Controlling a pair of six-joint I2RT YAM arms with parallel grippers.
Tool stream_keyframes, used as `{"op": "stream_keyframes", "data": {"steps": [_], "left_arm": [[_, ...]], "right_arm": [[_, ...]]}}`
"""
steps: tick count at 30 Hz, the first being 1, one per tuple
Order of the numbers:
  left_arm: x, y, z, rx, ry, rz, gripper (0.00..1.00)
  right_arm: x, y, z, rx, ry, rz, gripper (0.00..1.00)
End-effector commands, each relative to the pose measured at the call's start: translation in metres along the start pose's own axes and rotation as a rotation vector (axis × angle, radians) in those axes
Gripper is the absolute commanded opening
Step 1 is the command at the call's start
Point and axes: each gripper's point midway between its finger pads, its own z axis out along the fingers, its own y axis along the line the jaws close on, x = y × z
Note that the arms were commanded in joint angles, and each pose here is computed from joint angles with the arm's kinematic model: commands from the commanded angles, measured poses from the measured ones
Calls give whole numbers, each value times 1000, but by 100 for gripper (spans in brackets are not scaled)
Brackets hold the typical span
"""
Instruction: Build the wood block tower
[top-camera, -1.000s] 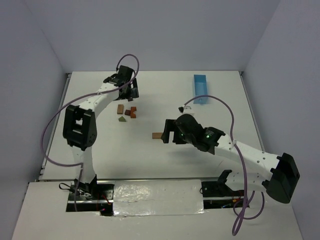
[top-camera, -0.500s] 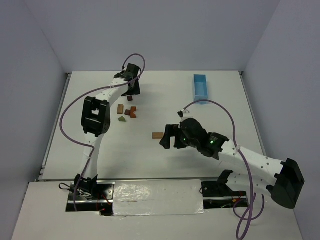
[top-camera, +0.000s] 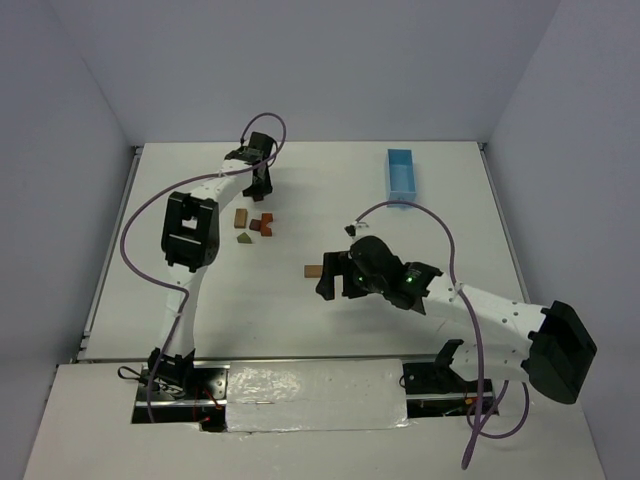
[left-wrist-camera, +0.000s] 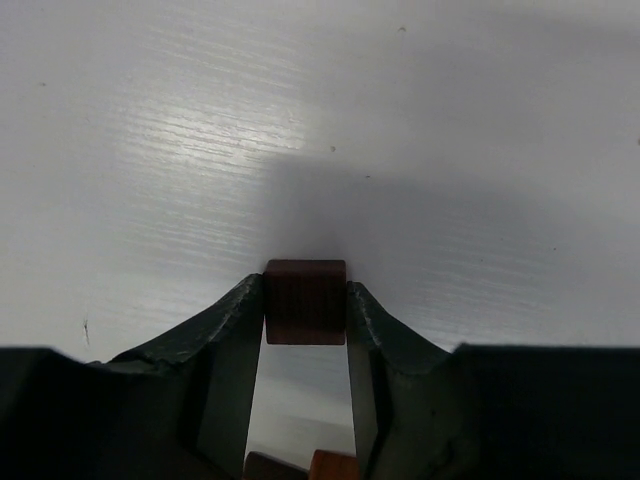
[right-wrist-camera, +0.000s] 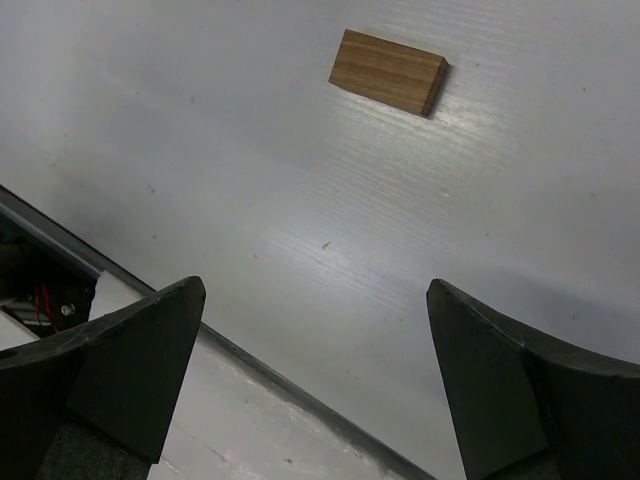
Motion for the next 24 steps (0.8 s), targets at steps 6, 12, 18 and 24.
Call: {"op": "stream_keyframes", "data": {"steps": [6,12,18,24], "left_arm": [[-12,-2,-12,56,-37,-13,23],[-38,-19,-89,117,-168,-19,12],[-4,-33,-157,166,-215,-18,9],[69,-59,-192,205,-189,16,6]], "right_arm": [[-21,17,13,-28,-28,-14,100],[-30,4,4,23,-75,26,100],[-37,-24,-22,109,-129,64,100],[-35,-49,-50,173,-164,89,100]]}}
